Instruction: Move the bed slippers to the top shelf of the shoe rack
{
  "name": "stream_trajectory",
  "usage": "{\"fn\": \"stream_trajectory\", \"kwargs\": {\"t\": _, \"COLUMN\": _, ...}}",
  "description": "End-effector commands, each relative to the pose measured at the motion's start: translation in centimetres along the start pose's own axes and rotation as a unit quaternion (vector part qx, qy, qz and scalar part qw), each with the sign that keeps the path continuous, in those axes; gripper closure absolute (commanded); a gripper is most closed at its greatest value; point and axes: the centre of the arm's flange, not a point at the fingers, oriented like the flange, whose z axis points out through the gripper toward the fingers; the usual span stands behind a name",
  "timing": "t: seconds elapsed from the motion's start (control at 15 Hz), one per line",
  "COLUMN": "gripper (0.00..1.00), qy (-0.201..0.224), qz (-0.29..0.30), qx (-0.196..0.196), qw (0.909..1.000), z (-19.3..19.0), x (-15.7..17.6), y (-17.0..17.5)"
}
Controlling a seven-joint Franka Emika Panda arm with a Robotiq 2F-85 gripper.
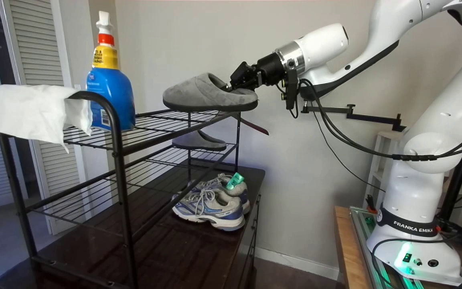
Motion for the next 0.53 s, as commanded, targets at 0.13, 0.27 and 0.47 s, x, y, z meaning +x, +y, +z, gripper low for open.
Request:
{"fn": "stream_trajectory", "kwargs": {"t": 0.13, "gripper": 0.99, "qy": 0.022, "qz": 0.064, "qx": -0.023, "qw": 0.9974, "z": 3.8, "x": 2.7, "y": -1.1}}
{"fn": "stream_trajectory", "kwargs": {"t": 0.27, "gripper": 0.99, "qy": 0.027, "qz": 0.089, "qx": -0.012, "qw": 0.9956, "z": 5.3, "x": 3.4, "y": -1.2}}
{"fn": "stream_trajectory", "kwargs": {"t": 0.47, "gripper": 0.99, "qy": 0.024, "qz": 0.117, "qx": 0.01, "qw": 0.9928, "z": 7.5, "x": 5.1, "y": -1.5}}
